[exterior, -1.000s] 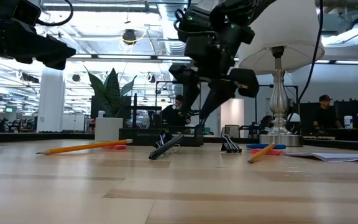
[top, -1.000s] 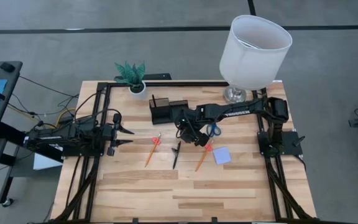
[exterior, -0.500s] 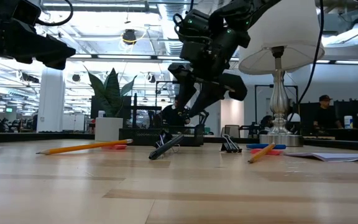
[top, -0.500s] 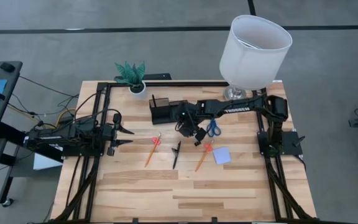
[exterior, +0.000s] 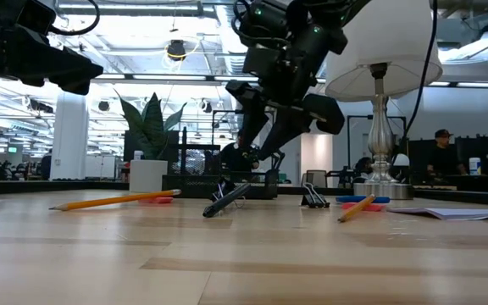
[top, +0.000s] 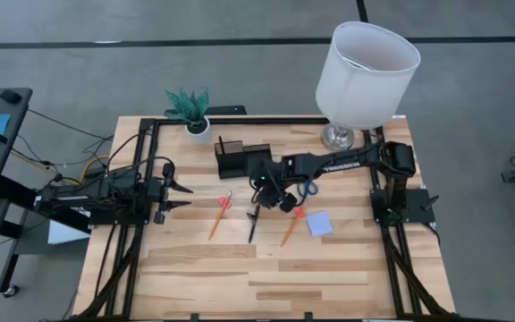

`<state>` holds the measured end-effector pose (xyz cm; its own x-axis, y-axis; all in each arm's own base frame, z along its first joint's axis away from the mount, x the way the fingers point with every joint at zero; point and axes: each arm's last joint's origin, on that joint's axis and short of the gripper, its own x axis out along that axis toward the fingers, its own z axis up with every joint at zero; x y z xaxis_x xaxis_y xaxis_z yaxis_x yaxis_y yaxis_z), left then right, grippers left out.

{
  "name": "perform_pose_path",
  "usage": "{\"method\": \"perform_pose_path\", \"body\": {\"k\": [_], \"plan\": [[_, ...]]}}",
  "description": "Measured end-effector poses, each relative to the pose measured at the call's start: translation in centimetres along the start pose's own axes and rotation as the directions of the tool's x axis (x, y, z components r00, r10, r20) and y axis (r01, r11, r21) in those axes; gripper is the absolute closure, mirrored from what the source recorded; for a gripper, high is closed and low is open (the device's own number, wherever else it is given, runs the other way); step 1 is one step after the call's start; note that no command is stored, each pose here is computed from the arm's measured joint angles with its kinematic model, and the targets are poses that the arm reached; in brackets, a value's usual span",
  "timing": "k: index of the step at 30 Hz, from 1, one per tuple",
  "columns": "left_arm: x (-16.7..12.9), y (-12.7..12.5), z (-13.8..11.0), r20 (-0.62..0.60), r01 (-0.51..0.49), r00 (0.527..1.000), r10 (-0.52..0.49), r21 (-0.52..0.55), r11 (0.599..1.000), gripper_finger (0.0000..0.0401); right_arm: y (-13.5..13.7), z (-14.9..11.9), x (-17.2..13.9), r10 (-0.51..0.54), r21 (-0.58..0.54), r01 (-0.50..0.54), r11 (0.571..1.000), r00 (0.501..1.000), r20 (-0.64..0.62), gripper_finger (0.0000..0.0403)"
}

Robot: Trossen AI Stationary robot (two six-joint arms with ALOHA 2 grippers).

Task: Pick and place office supplies into organizer
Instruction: Put the black pen into the black desk organizer

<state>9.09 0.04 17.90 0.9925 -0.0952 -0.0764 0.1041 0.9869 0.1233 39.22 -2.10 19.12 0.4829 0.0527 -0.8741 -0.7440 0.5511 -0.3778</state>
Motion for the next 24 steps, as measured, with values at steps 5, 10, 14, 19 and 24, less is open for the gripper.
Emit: {"method": "perform_pose_path", "body": {"k": [5, 10, 14, 19, 24], "plan": [[0.0, 0.0, 0.0, 0.000, 0.000, 1.000, 0.000, 0.000, 1.000, 0.0257, 0.2, -0.4, 0.9, 0.009, 0.010, -0.008, 1.000, 0.997, -0.070, 0.0231], [0.0, 0.0, 0.0, 0.000, 0.002, 1.000, -0.002, 0.000, 1.000, 0.0257, 0.7, -0.2, 2.0, 0.031, 0.029, -0.028, 0.999, 0.995, -0.091, 0.0228], [0.0, 0.0, 0.0, 0.000, 0.003, 1.000, -0.003, -0.001, 1.000, 0.0257, 1.3, 0.1, 2.6, 0.038, 0.021, -0.036, 0.999, 0.992, -0.118, 0.0225], [0.0, 0.0, 0.0, 0.000, 0.002, 1.000, -0.002, -0.001, 1.000, 0.0257, 1.5, 0.8, 2.5, 0.020, 0.031, -0.017, 0.999, 0.993, -0.115, 0.0226], [0.0, 0.0, 0.0, 0.000, 0.002, 1.000, -0.002, -0.001, 1.000, 0.0257, 1.7, 1.1, 2.5, 0.017, 0.041, -0.012, 0.999, 0.994, -0.109, 0.0227]]}}
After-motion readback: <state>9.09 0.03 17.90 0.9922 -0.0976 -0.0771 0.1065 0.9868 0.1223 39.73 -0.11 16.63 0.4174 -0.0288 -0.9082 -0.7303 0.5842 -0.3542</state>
